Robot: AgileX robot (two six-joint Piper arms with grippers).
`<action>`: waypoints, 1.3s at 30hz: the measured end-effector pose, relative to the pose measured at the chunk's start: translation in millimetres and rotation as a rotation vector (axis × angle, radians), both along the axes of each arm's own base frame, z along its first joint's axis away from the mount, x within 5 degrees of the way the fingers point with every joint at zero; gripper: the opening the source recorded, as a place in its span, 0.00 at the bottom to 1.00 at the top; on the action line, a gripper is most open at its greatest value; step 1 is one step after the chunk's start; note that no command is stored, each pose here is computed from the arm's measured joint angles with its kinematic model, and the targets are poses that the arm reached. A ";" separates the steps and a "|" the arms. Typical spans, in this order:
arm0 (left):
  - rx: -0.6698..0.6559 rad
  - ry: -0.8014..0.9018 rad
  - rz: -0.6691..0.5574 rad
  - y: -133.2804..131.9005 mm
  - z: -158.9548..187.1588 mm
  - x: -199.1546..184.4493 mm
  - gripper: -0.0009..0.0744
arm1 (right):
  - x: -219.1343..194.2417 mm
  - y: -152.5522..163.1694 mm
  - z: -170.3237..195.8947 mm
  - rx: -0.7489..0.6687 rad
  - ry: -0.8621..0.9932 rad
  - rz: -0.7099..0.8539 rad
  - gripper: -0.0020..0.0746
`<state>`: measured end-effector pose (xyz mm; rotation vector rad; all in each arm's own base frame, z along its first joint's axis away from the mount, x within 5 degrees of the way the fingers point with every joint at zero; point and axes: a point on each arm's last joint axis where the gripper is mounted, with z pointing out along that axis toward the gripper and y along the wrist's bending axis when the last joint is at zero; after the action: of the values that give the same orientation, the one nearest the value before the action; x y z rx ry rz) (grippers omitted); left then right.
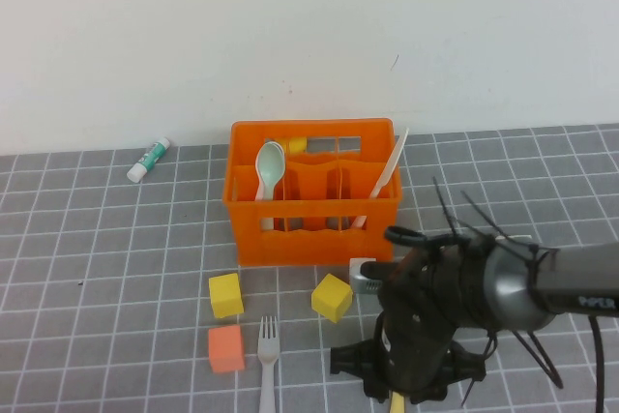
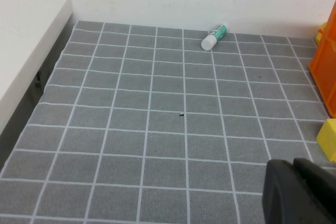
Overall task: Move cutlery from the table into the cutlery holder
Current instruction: Pick up the knife, then place the knife on the box
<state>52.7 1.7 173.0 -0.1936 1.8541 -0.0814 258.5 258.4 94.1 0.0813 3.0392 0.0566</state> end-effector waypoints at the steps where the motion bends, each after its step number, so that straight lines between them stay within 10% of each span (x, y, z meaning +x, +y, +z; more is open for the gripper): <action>1: 0.000 0.000 0.000 0.0 0.0 0.0 0.01 | -1.2 1.1 -1.9 -0.003 0.003 0.002 0.40; 18: 0.000 0.000 0.000 0.0 0.0 0.0 0.01 | -2.8 5.5 13.1 0.004 -0.044 0.100 0.18; 39: -0.004 0.000 0.001 0.0 0.0 0.0 0.01 | 12.8 16.4 185.0 0.289 -1.016 0.832 0.18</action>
<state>52.7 1.7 173.0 -0.1974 1.8538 -0.0843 271.3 274.8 279.0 -0.8853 1.8518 0.4359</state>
